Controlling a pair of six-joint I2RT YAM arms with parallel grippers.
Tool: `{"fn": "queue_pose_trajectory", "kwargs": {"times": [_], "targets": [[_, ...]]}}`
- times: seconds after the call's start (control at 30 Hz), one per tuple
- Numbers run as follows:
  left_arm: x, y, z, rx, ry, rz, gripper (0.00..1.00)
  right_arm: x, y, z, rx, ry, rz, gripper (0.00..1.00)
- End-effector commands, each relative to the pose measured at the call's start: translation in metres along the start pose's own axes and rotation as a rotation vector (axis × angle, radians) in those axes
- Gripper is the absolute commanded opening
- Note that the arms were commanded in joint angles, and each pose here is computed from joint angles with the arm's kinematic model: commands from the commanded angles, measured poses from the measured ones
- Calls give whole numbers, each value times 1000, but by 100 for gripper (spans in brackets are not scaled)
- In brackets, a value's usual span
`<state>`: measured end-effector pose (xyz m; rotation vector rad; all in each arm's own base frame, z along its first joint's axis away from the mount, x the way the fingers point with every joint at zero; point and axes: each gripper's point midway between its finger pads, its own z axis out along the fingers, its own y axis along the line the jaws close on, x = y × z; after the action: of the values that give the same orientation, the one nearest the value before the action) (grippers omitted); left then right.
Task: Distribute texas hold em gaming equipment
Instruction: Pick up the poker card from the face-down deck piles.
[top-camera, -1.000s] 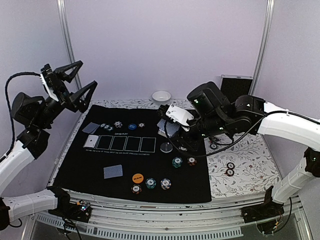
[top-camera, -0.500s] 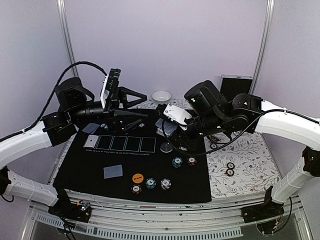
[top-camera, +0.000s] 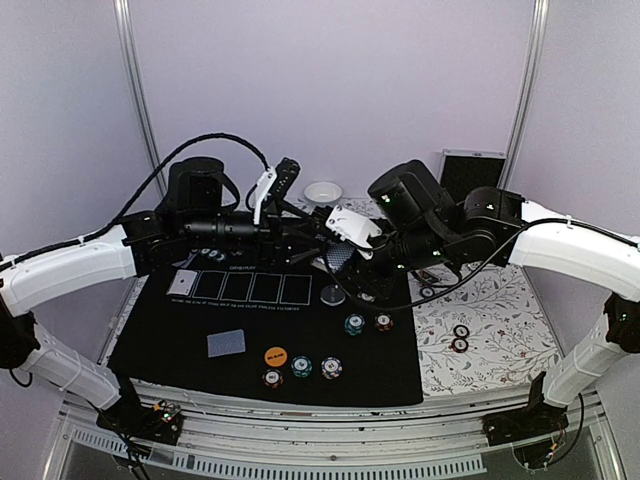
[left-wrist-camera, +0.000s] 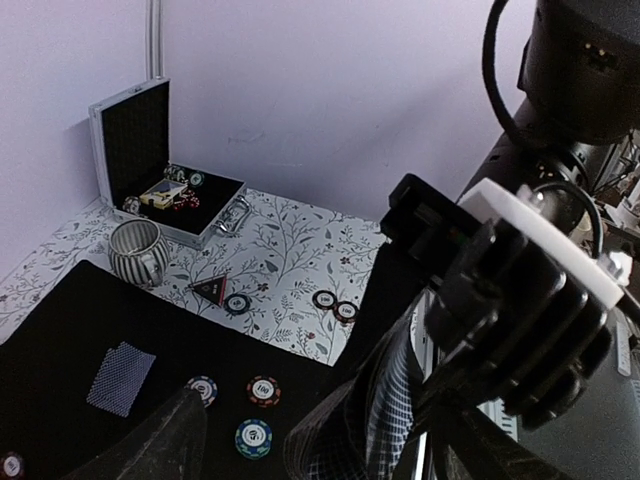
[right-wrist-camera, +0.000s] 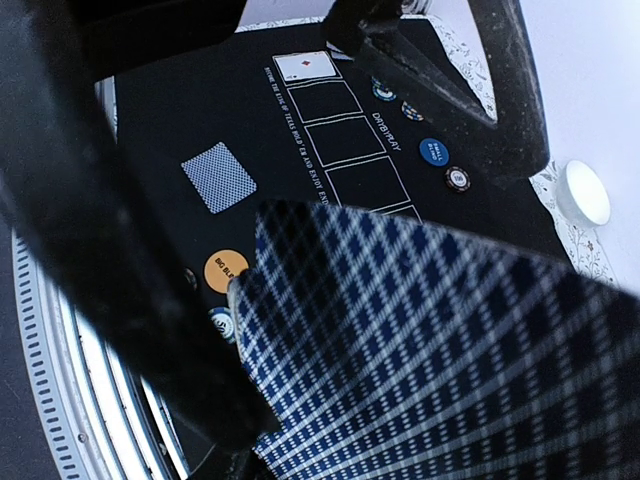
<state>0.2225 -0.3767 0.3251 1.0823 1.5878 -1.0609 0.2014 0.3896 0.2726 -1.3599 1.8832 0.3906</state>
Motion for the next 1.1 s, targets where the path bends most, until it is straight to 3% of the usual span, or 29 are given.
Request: {"fn": "queue_pose_trajectory", "kwargs": {"times": [0.0,0.33,0.6,0.87,0.97,1.07], "targets": [[-8,5,4,-43,-25,-12,78,-15,-1,-4,-5,-53,12,4],[-9,38,-3,-250,20,2,72,-14,-2,-8,1,-57,13,4],[-23,2,-8,-70,-70,23,67,-13,-2,-8,1,-55,13,4],[-24,-19,-14,24,-75,48,33,-10,-3,-11,9,-53,15,4],[-18,-21,-14,40,-55,49,48,-11,-4,-11,11,-55,15,4],[-17,-17,-14,14,-37,53,50,-11,-3,-11,9,-55,15,4]]}}
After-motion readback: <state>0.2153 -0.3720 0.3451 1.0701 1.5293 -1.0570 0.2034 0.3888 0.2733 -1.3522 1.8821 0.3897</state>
